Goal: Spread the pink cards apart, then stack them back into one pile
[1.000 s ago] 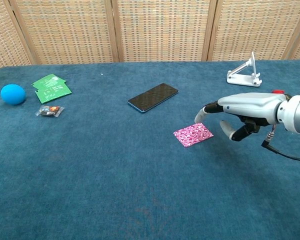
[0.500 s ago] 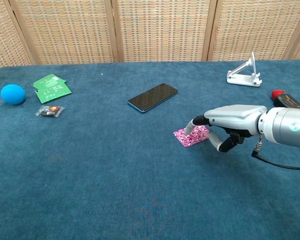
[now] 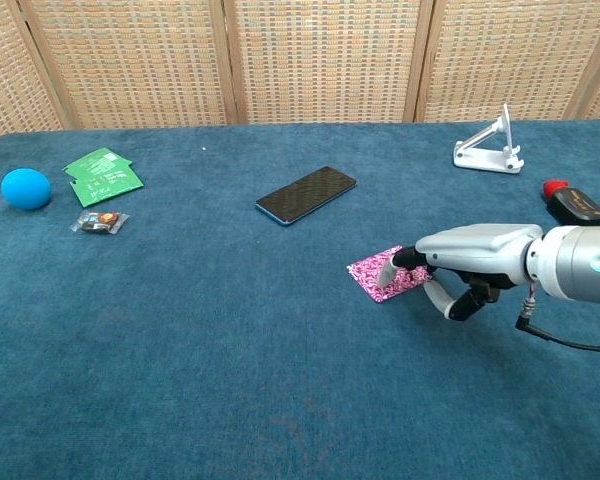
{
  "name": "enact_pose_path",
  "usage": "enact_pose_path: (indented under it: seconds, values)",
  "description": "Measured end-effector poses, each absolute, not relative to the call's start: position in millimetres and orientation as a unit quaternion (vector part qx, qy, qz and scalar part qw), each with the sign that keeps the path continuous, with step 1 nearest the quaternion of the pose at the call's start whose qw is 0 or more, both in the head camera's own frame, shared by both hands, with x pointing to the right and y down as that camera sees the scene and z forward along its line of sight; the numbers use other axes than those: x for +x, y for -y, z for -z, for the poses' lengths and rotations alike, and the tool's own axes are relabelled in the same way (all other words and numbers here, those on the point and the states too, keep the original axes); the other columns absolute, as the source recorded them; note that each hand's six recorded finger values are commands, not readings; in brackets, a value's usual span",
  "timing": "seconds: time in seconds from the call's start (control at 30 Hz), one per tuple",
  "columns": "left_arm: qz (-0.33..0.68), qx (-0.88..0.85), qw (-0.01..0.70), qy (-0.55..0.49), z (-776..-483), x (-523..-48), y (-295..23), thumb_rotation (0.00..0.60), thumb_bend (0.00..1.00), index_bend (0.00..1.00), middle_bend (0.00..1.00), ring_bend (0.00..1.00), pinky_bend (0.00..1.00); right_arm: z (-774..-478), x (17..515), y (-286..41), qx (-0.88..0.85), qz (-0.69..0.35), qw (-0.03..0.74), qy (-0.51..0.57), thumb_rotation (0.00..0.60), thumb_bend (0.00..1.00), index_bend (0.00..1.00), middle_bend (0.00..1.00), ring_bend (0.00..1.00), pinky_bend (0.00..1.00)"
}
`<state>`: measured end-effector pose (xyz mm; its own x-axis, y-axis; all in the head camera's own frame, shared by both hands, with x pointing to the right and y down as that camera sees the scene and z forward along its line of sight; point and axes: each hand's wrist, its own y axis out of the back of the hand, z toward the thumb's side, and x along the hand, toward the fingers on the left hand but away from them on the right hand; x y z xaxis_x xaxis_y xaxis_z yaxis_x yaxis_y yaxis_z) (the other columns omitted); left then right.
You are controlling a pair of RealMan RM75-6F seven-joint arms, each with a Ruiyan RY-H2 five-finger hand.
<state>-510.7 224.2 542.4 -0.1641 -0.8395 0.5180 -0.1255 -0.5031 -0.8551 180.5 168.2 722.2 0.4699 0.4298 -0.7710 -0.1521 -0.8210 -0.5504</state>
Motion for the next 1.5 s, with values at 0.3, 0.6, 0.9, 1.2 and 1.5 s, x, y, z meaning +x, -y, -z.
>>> enact_pose_path:
  seconds: [0.3,0.6,0.9,1.2,1.5]
  values:
    - [0.641,-0.584,0.277,-0.415,-542,-511,-223,0.6,0.0,0.0,0.0,0.0,0.0,-708,183,-194,-0.82,-0.498,0.28,0.04,0.6,1.0,0.2,0.2,0.17,0.23]
    - [0.639,-0.584,0.277,-0.418,-540,-510,-224,0.6,0.0,0.0,0.0,0.0,0.0,-694,185,-221,-0.827,-0.487,0.28,-0.01,0.6,1.0,0.2,0.2,0.17,0.23]
    - [0.636,-0.585,0.277,-0.421,-539,-511,-224,0.6,0.0,0.0,0.0,0.0,0.0,-680,183,-207,-0.826,-0.48,0.296,0.011,0.6,1.0,0.19,0.2,0.17,0.24]
    - [0.635,-0.587,0.278,-0.418,-539,-509,-223,0.6,0.0,0.0,0.0,0.0,0.0,-681,170,-156,-0.82,-0.459,0.324,0.111,0.6,1.0,0.19,0.2,0.17,0.24]
    - [0.637,-0.585,0.276,-0.421,-539,-512,-223,0.6,0.0,0.0,0.0,0.0,0.0,-701,150,-158,-0.815,-0.465,0.334,0.086,0.6,1.0,0.19,0.2,0.17,0.24]
